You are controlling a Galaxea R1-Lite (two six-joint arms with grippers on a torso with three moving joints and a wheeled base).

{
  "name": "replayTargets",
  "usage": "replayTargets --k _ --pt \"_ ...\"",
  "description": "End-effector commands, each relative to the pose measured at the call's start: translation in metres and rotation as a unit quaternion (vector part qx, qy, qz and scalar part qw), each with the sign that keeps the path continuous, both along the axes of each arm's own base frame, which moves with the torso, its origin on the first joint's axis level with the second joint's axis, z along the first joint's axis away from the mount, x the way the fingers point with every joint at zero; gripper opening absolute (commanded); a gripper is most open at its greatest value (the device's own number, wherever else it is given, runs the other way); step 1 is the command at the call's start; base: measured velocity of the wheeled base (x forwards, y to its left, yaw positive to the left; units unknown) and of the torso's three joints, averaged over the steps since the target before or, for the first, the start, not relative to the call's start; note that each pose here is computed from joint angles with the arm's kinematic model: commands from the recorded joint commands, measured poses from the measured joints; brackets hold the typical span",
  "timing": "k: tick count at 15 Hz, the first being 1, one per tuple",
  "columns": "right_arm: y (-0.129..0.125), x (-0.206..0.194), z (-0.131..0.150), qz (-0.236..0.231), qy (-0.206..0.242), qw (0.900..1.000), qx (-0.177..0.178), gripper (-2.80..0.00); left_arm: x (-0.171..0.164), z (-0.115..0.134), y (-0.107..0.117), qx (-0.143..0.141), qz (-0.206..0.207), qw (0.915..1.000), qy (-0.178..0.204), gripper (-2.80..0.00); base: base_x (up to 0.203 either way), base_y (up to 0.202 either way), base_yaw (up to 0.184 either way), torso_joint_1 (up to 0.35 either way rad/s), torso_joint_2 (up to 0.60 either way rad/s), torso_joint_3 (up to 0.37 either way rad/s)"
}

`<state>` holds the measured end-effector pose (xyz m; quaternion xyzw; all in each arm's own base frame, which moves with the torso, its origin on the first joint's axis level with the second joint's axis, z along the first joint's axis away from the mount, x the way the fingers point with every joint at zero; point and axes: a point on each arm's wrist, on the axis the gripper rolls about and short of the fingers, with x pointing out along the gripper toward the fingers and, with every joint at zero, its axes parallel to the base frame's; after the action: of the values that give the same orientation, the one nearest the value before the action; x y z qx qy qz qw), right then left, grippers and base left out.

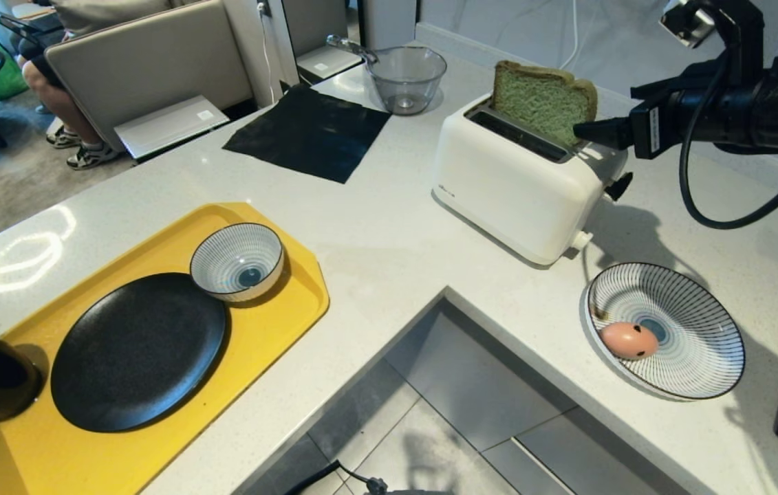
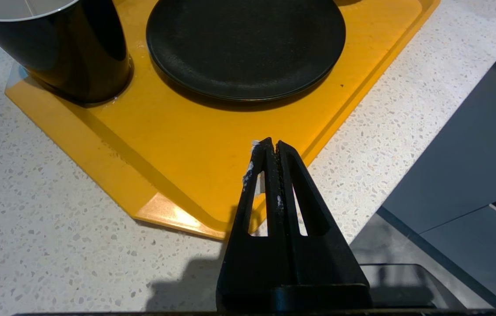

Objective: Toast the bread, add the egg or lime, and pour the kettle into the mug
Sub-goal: Put the bread slices in the toaster, then use a bread toaster

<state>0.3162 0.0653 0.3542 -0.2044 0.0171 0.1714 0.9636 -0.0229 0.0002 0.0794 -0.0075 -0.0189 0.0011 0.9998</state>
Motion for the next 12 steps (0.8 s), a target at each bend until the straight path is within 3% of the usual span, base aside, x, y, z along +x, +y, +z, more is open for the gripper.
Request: replayTargets --k 1,9,10,12 --pt "-0.002 -0.007 0.006 -0.001 -0.019 1.0 0.013 0.0 0.001 -0.004 0.0 0.0 0.0 1.0 0.007 -2.8 0.0 0.0 0.0 0.0 0.0 0.0" --pt "-0.028 -0.074 0.016 -0.039 -0.003 0.991 0.125 0.0 0.001 -0.004 0.0 0.0 0.0 1.0 0.007 -2.8 0.0 0.0 0.0 0.0 0.0 0.0" --pt "-0.032 -0.083 0.014 -0.046 0.002 0.989 0.143 -2.8 0.001 -0.004 0.0 0.0 0.0 1.0 0.007 -2.8 0.0 0.0 0.0 0.0 0.0 0.0" --pt "-0.041 -0.086 0.008 -0.067 0.012 0.986 0.151 -2.8 0.001 -0.004 0.0 0.0 0.0 1.0 0.007 -2.8 0.0 0.0 0.0 0.0 0.0 0.0"
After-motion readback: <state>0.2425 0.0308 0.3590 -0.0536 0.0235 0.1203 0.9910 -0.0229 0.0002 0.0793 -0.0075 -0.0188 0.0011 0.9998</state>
